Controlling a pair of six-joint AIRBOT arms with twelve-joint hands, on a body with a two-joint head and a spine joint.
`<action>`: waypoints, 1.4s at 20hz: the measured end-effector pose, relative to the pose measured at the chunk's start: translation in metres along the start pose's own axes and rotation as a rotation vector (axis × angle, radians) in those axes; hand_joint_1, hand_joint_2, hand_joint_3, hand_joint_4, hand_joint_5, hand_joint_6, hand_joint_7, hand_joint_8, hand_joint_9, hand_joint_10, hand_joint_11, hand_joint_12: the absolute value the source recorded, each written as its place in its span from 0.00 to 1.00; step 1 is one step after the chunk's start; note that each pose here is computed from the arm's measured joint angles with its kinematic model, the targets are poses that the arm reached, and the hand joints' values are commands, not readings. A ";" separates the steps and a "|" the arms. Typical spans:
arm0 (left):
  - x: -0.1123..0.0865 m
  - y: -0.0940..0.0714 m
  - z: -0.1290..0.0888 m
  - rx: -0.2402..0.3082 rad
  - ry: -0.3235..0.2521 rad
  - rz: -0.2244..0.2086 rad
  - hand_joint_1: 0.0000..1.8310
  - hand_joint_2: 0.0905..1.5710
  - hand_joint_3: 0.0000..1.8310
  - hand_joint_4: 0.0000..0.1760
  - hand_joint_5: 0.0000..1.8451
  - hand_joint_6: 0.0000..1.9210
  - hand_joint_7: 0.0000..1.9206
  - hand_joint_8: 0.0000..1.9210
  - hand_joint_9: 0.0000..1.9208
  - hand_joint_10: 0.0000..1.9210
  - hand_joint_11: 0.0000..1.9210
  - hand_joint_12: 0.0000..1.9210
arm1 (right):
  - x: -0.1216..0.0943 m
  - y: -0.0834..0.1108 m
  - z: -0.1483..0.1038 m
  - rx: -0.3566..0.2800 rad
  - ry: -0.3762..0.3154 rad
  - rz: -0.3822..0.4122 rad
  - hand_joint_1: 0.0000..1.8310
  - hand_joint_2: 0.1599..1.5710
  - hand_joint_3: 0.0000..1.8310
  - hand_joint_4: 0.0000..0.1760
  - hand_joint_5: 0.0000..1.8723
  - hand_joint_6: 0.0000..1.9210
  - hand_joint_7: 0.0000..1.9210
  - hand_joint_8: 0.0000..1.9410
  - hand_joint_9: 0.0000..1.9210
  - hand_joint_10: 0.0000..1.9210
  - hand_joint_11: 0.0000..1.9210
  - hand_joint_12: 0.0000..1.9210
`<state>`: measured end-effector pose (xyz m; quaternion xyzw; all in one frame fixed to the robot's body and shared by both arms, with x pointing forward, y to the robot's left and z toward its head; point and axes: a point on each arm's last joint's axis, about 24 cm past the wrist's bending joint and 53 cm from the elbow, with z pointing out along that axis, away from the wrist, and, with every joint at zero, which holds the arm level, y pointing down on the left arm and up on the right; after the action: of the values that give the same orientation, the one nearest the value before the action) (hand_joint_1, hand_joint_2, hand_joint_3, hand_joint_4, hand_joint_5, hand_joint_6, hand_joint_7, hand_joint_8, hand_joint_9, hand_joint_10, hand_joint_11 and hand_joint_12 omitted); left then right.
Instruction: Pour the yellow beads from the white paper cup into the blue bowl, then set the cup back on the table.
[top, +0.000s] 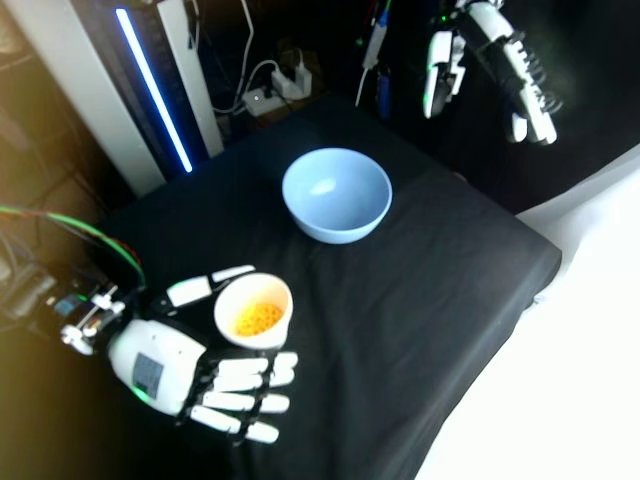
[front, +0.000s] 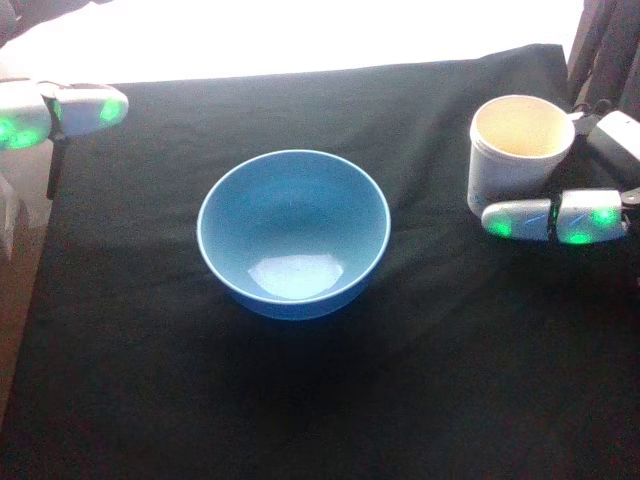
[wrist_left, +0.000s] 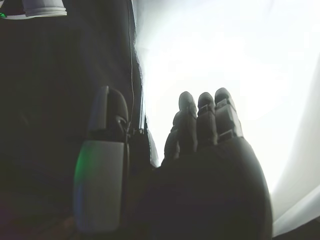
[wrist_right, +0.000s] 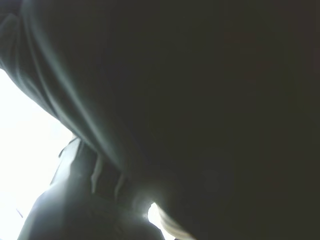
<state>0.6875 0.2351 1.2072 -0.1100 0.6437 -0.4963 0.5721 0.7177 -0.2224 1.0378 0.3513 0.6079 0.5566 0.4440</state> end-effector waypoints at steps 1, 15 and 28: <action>0.000 0.001 0.001 0.001 -0.005 -0.005 0.53 0.71 0.00 0.00 0.02 0.00 0.17 0.00 0.08 0.01 0.04 0.03 | -0.001 0.001 0.000 -0.004 -0.003 0.002 0.59 0.46 0.00 0.00 0.59 0.00 0.64 0.01 0.35 0.00 0.08 0.15; 0.009 0.013 -0.005 -0.026 0.009 -0.027 0.50 0.71 0.00 0.00 0.04 0.00 0.18 0.00 0.10 0.00 0.00 0.20 | 0.006 0.011 0.001 -0.025 0.054 -0.001 0.62 0.57 0.00 0.54 0.79 0.03 0.56 0.01 0.40 0.00 0.00 0.60; 0.011 0.017 -0.007 -0.036 0.012 -0.029 0.47 0.68 0.00 0.00 0.04 0.00 0.18 0.00 0.09 0.00 0.00 0.14 | -0.011 0.058 0.008 -0.095 0.079 -0.077 0.66 0.62 0.00 0.00 0.62 0.34 0.47 0.00 0.38 0.00 0.10 0.59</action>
<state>0.6849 0.2390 1.1860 -0.1265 0.6542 -0.4936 0.5590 0.7256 -0.2217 1.0972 0.2840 0.6109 0.5810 0.4568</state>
